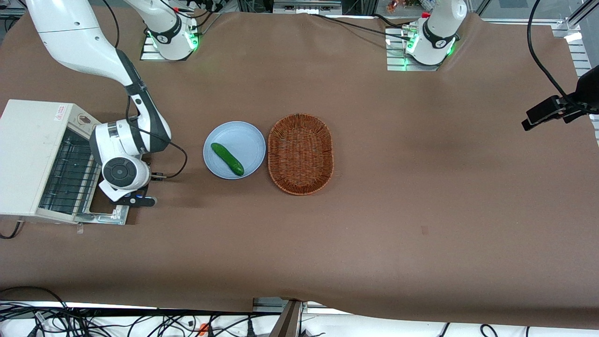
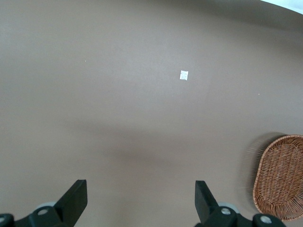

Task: Open oven door with right arm only

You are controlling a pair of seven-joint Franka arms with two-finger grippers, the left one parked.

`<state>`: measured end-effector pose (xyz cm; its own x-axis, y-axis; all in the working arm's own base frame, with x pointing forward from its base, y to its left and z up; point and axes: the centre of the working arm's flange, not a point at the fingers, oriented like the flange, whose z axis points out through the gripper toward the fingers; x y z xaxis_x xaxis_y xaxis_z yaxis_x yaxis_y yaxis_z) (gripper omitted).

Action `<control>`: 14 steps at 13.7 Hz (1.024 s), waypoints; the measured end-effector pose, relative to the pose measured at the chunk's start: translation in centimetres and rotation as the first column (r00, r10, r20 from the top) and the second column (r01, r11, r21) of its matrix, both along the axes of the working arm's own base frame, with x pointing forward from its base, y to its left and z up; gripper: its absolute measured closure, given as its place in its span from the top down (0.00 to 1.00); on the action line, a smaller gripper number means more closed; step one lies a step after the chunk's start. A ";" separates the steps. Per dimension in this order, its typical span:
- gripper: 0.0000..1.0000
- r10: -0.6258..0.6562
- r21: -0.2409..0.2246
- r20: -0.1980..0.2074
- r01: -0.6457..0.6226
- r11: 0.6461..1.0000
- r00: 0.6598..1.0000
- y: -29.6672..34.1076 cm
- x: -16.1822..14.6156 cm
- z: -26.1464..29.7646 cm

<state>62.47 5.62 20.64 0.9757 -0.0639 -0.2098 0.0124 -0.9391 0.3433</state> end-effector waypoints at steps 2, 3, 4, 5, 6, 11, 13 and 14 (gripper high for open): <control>0.04 0.021 0.005 -0.002 -0.021 1.000 1.000 0.5 1.0 2.9; 0.12 0.037 0.019 -0.007 -0.037 0.999 0.999 0.4 1.7 5.2; 0.21 0.042 0.056 -0.016 -0.041 0.998 0.999 0.4 2.3 7.9; 0.30 0.029 0.118 -0.028 -0.025 0.993 0.999 0.2 2.7 10.8; 0.41 0.004 0.202 -0.042 0.004 0.979 0.999 -0.3 2.8 14.1; 0.92 0.015 0.405 -0.024 -0.004 0.914 1.000 -6.8 0.7 27.4; 1.00 0.067 0.418 -0.017 -0.054 0.907 0.998 -9.1 -1.2 31.0; 1.00 0.076 0.422 -0.005 -0.067 0.904 0.997 -10.2 -2.1 32.8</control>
<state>60.32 -4.57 53.41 0.9695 0.1045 -0.2218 0.0876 -0.9925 -0.0848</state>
